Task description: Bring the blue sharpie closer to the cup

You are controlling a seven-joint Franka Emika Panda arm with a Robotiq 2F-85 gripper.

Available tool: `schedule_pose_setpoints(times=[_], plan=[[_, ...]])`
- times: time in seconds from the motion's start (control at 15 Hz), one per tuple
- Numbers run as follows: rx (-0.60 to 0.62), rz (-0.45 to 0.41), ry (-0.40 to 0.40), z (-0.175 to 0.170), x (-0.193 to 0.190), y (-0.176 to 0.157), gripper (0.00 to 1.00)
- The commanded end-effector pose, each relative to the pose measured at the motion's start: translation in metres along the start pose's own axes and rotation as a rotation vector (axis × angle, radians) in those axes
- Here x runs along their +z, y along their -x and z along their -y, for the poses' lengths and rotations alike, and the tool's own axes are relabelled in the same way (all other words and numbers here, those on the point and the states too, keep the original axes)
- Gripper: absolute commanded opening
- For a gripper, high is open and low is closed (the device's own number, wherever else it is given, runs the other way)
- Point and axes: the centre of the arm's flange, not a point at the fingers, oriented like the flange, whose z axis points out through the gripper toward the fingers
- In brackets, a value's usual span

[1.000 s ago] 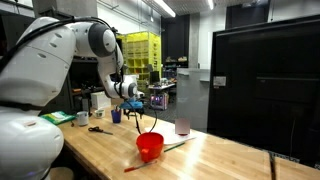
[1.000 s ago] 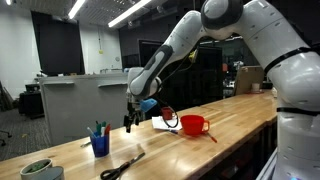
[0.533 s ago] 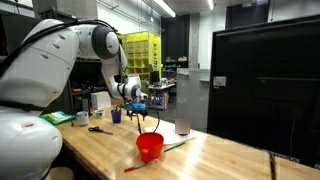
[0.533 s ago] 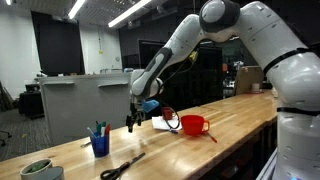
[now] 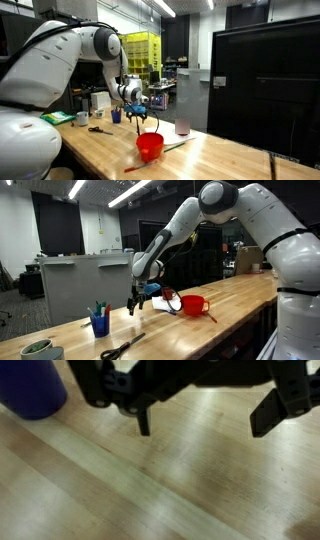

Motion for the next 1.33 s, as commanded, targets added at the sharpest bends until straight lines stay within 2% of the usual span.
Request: schedule_pose_setpoints(times=[0.0,1.27], plan=[[0.000,0.001,-0.042,0.003,0.004,0.012,1.00],[-0.048,-0.030,-0.183,0.062,-0.006,-0.001,1.00]])
